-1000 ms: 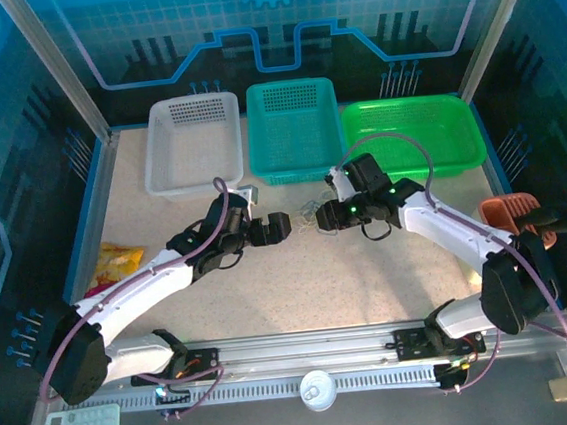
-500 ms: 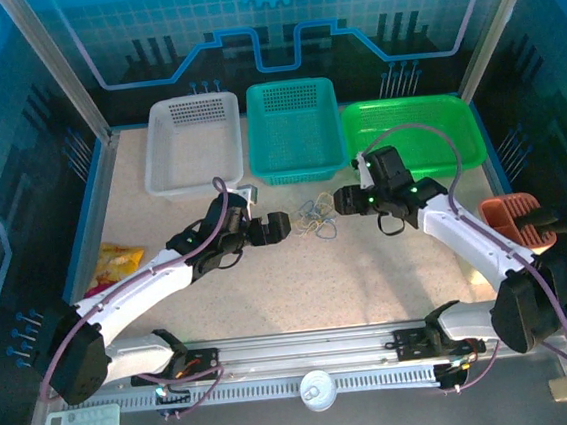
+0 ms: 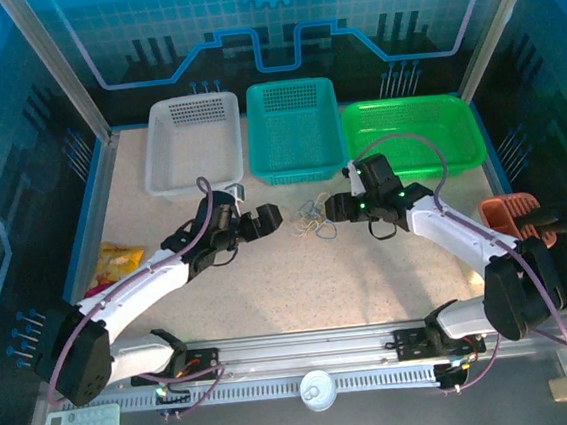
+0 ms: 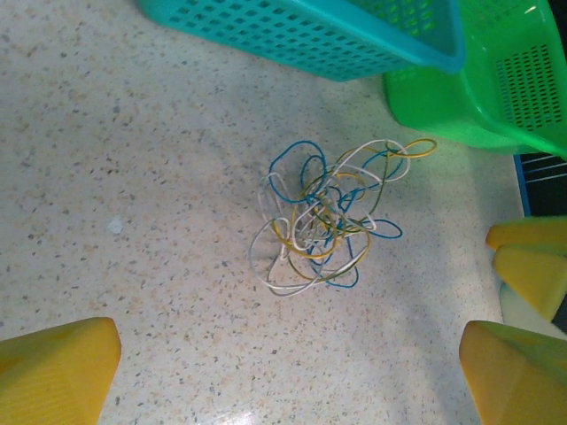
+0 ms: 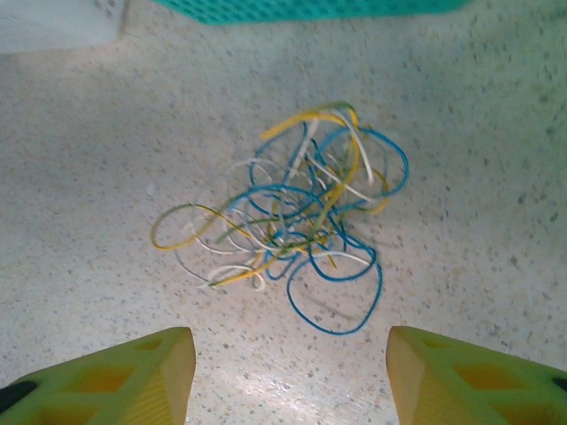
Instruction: Untangle the cables
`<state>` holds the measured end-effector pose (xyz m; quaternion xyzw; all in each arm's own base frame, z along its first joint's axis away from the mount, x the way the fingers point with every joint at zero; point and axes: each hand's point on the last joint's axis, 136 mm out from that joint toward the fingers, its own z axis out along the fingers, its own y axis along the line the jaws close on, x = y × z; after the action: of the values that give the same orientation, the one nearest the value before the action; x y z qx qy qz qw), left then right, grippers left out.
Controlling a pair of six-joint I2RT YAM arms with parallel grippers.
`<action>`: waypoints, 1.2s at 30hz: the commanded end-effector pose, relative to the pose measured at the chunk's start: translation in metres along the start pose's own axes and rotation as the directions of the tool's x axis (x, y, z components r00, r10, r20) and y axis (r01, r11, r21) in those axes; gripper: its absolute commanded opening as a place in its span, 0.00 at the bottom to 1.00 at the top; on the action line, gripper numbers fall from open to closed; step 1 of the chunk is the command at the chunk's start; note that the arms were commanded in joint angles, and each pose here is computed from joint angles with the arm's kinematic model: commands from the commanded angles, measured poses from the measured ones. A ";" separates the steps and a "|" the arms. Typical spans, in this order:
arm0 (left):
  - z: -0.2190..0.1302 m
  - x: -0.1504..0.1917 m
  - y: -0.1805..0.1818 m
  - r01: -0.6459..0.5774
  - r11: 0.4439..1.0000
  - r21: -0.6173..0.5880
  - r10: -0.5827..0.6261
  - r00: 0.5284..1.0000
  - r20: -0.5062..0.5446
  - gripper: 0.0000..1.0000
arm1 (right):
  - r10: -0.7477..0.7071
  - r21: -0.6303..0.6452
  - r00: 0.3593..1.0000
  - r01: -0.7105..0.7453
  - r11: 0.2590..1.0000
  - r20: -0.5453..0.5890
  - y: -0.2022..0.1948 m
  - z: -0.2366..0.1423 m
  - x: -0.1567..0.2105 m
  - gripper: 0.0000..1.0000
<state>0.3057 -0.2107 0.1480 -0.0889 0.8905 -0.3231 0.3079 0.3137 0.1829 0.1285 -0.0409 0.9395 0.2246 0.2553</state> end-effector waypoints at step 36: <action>0.008 0.002 -0.003 0.047 0.998 0.032 -0.046 0.999 -0.026 0.99 | 0.012 -0.238 0.990 -0.045 0.970 -0.140 0.061 0.043 0.045 0.03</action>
<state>0.3064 -0.2164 0.1430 -0.1020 0.8871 -0.3417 0.2931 0.3048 0.2546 0.0914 -0.0560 0.9213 0.3377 0.1842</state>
